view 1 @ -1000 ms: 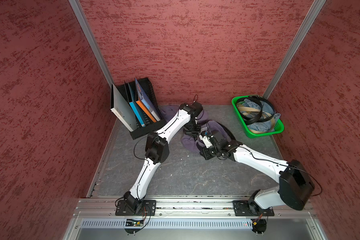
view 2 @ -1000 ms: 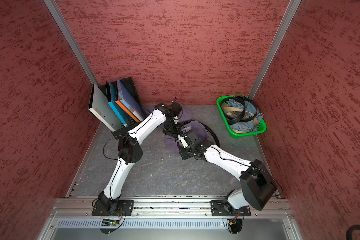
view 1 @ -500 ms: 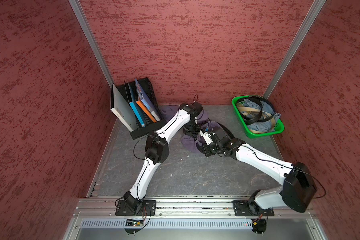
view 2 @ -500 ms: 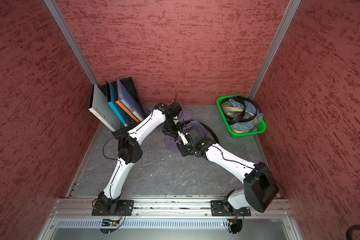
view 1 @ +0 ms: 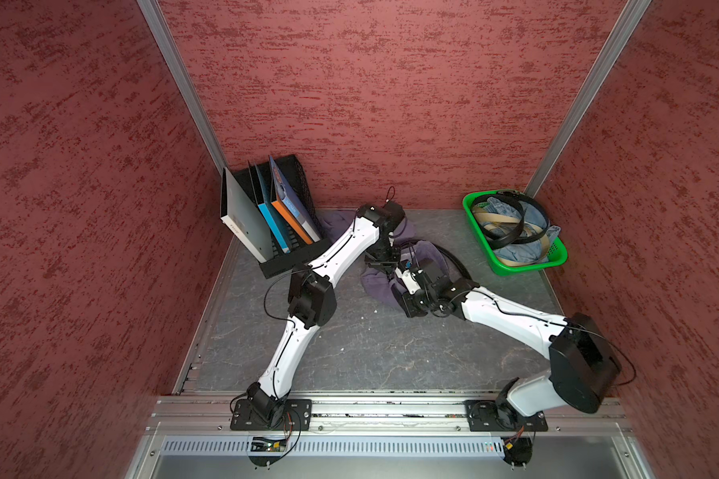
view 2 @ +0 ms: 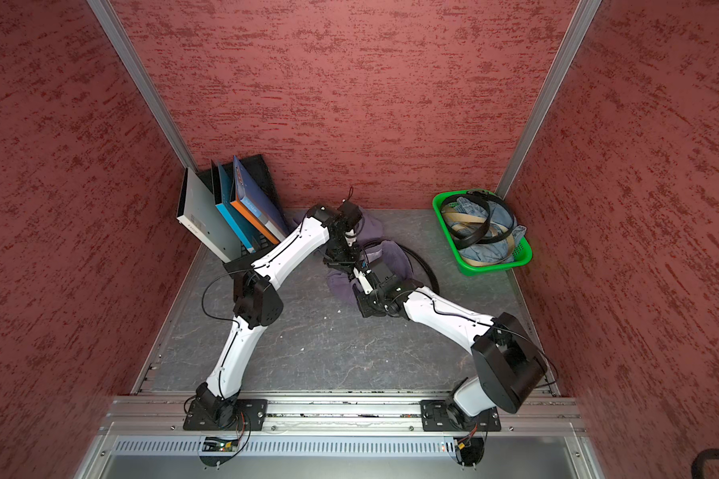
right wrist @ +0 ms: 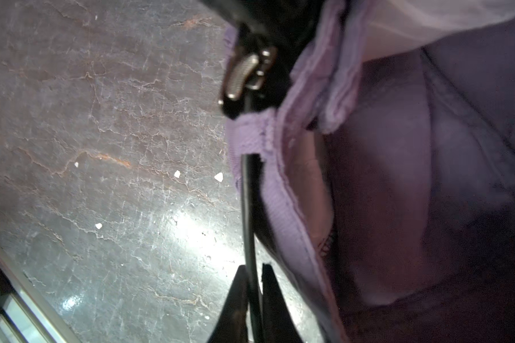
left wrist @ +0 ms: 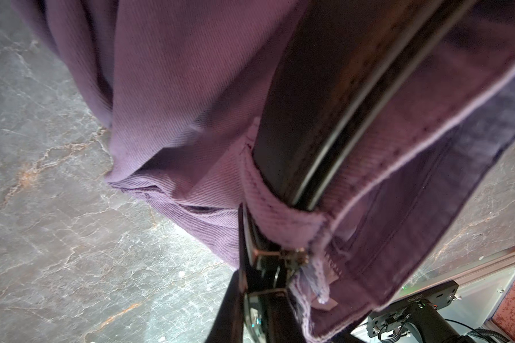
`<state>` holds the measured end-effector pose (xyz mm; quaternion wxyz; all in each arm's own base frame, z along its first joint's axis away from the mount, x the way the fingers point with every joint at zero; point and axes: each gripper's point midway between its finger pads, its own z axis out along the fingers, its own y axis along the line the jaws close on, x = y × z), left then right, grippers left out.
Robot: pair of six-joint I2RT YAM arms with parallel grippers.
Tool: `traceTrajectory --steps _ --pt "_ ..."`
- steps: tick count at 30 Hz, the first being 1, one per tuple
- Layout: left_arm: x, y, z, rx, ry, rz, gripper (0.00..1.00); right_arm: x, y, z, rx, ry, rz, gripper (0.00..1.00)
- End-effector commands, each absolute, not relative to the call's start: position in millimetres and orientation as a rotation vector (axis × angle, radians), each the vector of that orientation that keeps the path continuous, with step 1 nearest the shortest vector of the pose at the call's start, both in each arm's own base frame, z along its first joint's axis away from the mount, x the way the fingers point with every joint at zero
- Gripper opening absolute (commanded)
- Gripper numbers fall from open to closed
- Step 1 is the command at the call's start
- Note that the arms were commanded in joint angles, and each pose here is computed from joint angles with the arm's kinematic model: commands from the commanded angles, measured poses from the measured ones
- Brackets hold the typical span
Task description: Remove the belt from the trousers
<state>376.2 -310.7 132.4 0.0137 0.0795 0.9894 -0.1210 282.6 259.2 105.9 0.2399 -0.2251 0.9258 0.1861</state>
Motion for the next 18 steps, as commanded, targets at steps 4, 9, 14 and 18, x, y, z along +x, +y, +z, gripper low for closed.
traceTrajectory --steps 4,9,14,18 --pt "385.5 -316.0 160.7 0.240 2.997 -0.477 0.02 271.5 245.0 104.5 -0.577 2.589 0.470 0.00" --pt "400.0 -315.0 146.3 0.188 2.999 -0.482 0.02 255.6 231.2 114.2 -0.529 2.673 0.444 0.00" --pt "411.5 -311.4 134.6 0.151 3.003 -0.488 0.02 236.2 217.2 113.8 -0.498 2.772 0.413 0.00" --pt "419.7 -309.3 132.0 0.129 2.991 -0.496 0.02 217.3 210.5 113.0 -0.504 2.862 0.416 0.00"
